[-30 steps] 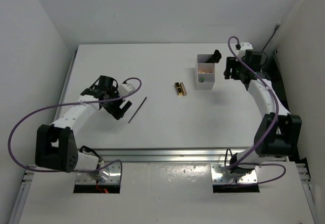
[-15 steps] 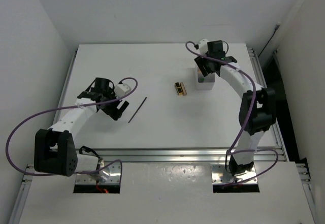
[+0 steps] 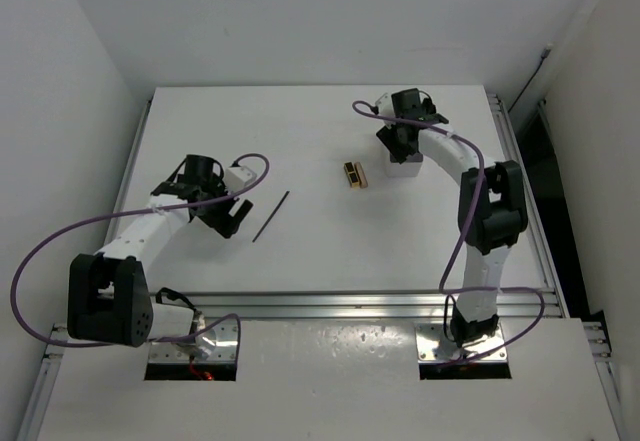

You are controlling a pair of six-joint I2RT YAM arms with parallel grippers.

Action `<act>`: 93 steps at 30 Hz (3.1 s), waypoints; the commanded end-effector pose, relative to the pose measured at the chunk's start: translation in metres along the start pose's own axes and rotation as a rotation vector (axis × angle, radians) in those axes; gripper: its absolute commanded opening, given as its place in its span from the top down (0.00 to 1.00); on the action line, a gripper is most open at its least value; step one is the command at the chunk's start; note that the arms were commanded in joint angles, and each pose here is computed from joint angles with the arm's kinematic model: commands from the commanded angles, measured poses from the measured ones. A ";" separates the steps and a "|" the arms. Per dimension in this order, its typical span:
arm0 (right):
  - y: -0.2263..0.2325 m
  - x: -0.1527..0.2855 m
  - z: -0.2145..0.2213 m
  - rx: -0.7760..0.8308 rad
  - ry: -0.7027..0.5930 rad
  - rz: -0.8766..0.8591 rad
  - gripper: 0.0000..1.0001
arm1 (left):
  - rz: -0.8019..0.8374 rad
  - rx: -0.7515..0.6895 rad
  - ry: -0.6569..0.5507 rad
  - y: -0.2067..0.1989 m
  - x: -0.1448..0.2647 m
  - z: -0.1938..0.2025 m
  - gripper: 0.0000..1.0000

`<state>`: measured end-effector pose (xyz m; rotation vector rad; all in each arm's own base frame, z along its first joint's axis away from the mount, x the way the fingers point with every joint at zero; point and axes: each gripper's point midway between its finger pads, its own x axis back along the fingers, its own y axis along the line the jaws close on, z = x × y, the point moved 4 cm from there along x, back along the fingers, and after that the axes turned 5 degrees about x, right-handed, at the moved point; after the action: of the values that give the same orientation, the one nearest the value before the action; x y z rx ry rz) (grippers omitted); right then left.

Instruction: Organize the makeup

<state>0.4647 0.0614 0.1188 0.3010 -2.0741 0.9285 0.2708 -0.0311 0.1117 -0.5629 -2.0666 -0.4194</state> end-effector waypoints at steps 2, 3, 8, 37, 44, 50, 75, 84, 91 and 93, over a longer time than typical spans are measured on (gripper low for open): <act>-0.008 0.003 -0.009 0.006 0.003 0.032 0.63 | -0.007 0.018 -0.039 0.003 0.002 -0.003 0.11; -0.006 0.003 -0.008 0.007 0.008 0.029 0.63 | -0.007 0.018 -0.039 0.003 0.002 -0.003 0.11; -0.002 -0.003 -0.003 0.004 0.026 0.021 0.57 | -0.003 0.020 -0.030 0.003 0.000 -0.002 0.11; 0.001 0.003 -0.011 0.013 0.009 0.035 0.17 | -0.016 0.024 -0.046 0.007 0.004 -0.005 0.11; -0.002 0.017 -0.026 0.027 -0.034 0.067 0.17 | -0.012 0.026 -0.038 0.006 0.002 -0.002 0.11; -0.007 0.035 -0.035 -0.023 -0.087 0.076 0.17 | -0.012 0.026 -0.038 0.005 0.003 0.000 0.11; -0.026 0.063 0.006 -0.306 -0.114 0.025 0.27 | -0.016 0.024 -0.046 0.005 0.005 -0.001 0.11; -0.049 0.082 0.010 -0.284 -0.135 0.073 0.29 | -0.016 0.024 -0.046 0.005 0.005 -0.001 0.11; -0.033 0.087 -0.005 -0.291 -0.188 -0.026 0.27 | -0.007 0.024 -0.050 0.004 0.005 -0.001 0.11; -0.025 0.086 -0.013 -0.276 -0.201 -0.045 0.26 | -0.007 0.024 -0.050 0.004 0.005 -0.001 0.11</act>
<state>0.4255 0.0413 0.1820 0.2261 -2.2652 0.6134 0.2694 -0.0275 0.1091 -0.5536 -2.0746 -0.4046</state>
